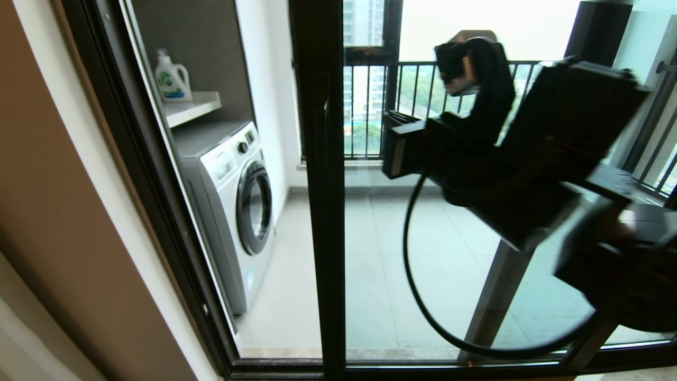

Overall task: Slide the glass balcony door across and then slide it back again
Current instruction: Close the slid door

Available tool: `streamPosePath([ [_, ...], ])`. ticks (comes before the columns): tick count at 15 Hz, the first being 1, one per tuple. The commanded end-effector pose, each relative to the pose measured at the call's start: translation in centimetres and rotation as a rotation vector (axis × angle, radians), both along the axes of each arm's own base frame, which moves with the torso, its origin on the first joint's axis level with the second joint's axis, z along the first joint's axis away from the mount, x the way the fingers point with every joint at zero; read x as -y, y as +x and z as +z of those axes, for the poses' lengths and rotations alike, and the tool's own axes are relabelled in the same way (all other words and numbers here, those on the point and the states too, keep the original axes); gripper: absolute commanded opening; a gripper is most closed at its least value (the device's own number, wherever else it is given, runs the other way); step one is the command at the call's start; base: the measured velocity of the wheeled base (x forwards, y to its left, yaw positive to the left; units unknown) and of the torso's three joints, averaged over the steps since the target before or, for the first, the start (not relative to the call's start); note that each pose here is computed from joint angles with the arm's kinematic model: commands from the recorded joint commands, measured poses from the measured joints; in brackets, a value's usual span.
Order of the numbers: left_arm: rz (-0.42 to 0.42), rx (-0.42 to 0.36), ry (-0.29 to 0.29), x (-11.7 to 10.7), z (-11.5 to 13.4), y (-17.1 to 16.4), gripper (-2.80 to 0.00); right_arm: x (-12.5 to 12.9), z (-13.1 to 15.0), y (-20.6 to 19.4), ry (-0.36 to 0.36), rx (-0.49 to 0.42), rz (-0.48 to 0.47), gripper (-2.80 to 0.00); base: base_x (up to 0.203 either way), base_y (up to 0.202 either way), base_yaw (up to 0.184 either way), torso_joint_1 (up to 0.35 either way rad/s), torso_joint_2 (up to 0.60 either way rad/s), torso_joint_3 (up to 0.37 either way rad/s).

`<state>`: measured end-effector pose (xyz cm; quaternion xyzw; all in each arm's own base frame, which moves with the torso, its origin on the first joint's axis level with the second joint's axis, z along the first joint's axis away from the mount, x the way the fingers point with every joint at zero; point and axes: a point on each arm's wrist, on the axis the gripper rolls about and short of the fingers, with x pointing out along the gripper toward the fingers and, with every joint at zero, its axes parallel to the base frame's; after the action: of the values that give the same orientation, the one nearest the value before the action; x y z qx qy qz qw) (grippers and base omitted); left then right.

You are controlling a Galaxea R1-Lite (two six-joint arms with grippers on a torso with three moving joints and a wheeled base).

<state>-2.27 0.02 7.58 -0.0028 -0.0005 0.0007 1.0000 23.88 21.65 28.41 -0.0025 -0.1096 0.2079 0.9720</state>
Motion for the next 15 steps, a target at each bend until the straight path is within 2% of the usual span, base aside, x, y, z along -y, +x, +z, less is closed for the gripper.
streamPosePath([
  [1, 0.0, 0.0, 0.0, 0.0, 0.0, 0.0, -2.8, 7.8, 3.6, -8.0, 0.084, 0.082, -0.032, -2.8, 0.0, 0.0, 0.0, 0.0, 0.0, 0.0],
  [4, 0.0, 0.0, 0.0, 0.0, 0.0, 0.0, -2.8, 15.1, 2.1, -14.1, 0.063, 0.046, -0.168, -2.8, 0.0, 0.0, 0.0, 0.0, 0.0, 0.0],
  [7, 0.0, -0.001, 0.0, 0.0, 0.0, 0.0, -2.8, 20.2, -1.3, -17.7, -0.012, -0.057, -0.476, -2.8, 0.0, 0.0, 0.0, 0.0, 0.0, 0.0],
  [8, 0.0, 0.0, 0.0, 0.0, 0.0, 0.0, -2.8, 21.2, -2.7, -19.2, -0.024, -0.082, -0.57, -2.8, 0.0, 0.0, 0.0, 0.0, 0.0, 0.0],
  [10, 0.0, 0.0, 0.0, 0.0, 0.0, 0.0, -2.8, 22.3, -6.2, -22.2, -0.046, -0.126, -0.68, -2.8, 0.0, 0.0, 0.0, 0.0, 0.0, 0.0],
  [13, 0.0, 0.0, 0.0, 0.0, 0.0, 0.0, -2.8, 22.7, -9.2, -25.9, -0.045, -0.106, -0.705, -2.8, 0.0, 0.0, 0.0, 0.0, 0.0, 0.0],
  [15, 0.0, 0.0, 0.0, 0.0, 0.0, 0.0, -2.8, 22.7, -8.4, -26.7, -0.019, -0.079, -0.704, -2.8, 0.0, 0.0, 0.0, 0.0, 0.0, 0.0],
])
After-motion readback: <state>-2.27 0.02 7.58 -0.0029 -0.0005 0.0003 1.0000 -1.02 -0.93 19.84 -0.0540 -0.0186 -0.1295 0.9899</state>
